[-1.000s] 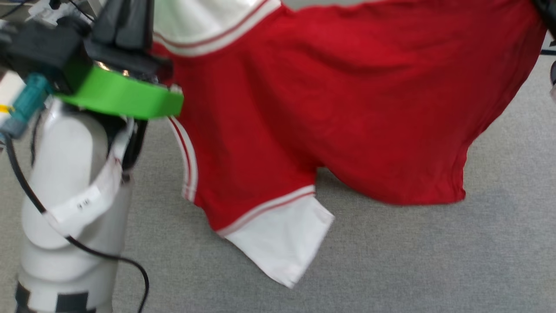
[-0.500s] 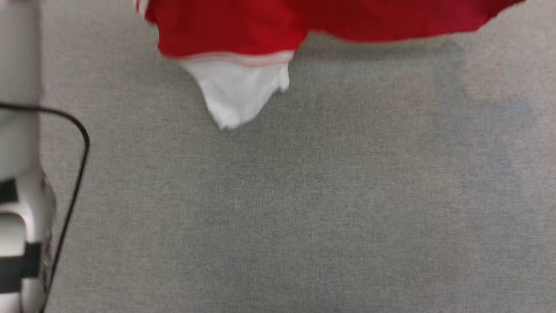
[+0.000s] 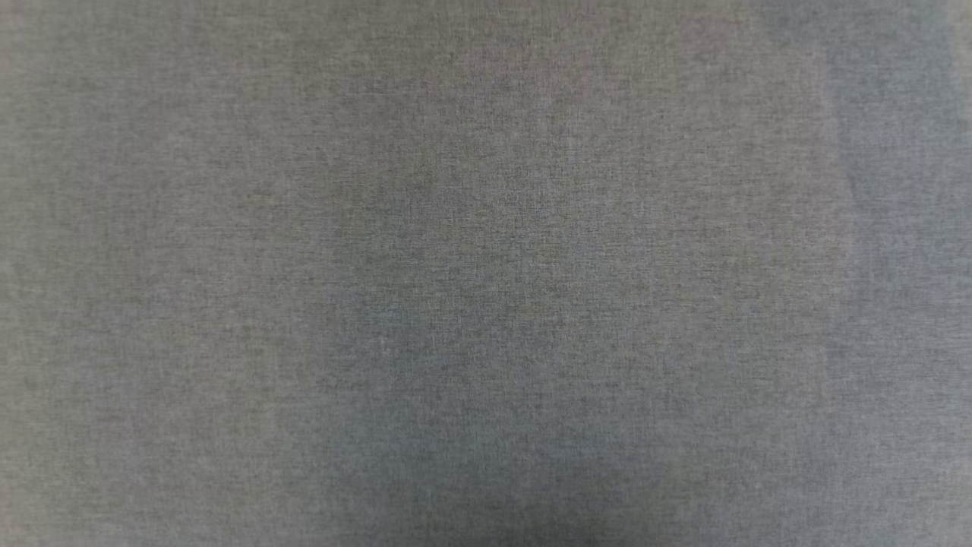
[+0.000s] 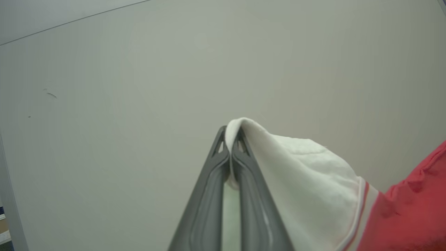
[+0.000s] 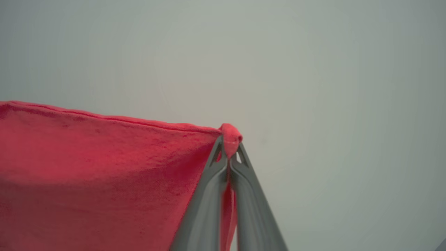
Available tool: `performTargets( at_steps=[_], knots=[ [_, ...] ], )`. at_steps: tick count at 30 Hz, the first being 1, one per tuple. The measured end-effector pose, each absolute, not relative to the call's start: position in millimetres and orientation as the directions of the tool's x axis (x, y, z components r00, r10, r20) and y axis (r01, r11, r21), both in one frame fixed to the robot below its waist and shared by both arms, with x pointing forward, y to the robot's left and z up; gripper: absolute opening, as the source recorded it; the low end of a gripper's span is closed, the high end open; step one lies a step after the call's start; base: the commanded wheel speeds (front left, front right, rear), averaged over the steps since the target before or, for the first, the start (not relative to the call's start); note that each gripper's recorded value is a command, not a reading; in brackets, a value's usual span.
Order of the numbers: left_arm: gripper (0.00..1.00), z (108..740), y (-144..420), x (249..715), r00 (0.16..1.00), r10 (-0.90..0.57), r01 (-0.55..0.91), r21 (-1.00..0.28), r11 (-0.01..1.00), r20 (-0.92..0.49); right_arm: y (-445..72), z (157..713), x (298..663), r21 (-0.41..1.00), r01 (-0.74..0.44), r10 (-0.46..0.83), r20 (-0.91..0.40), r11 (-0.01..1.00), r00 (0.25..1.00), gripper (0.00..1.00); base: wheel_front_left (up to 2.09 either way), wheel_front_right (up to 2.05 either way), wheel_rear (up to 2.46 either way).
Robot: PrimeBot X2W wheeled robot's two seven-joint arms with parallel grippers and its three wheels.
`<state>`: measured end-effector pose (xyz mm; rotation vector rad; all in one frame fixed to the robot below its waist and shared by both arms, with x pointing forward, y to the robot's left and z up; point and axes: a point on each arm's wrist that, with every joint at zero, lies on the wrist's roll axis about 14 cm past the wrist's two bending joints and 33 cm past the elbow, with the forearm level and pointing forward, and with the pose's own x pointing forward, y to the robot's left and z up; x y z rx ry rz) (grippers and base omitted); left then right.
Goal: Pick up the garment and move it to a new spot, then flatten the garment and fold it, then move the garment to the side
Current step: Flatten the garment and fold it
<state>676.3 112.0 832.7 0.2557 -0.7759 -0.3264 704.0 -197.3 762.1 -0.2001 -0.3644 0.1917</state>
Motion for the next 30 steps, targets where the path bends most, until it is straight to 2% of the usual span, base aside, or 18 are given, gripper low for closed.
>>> performTargets(
  at_steps=[5,13,20,30],
  knots=[
    [0.0,784,111,709,0.73,-0.387,0.213,0.35,0.912,0.564,-186,715,729,-0.242,-0.175,0.238,0.259,0.954,0.936,0.0,0.0,0.0,0.0],
    [0.0,703,118,714,0.811,-0.401,0.265,0.344,0.901,0.426,-166,628,725,-0.243,-0.273,0.303,0.092,0.931,0.949,0.0,0.0,0.0,0.0],
    [0.0,625,133,688,0.871,-0.396,0.319,0.279,0.906,0.29,-156,559,690,-0.177,-0.35,0.349,-0.04,0.92,0.936,0.0,0.0,0.0,0.0],
    [0.0,542,155,598,0.929,-0.342,0.325,0.128,0.937,0.143,-157,496,611,-0.089,-0.424,0.402,-0.195,0.901,0.895,0.0,0.0,0.0,0.0]
  ],
)
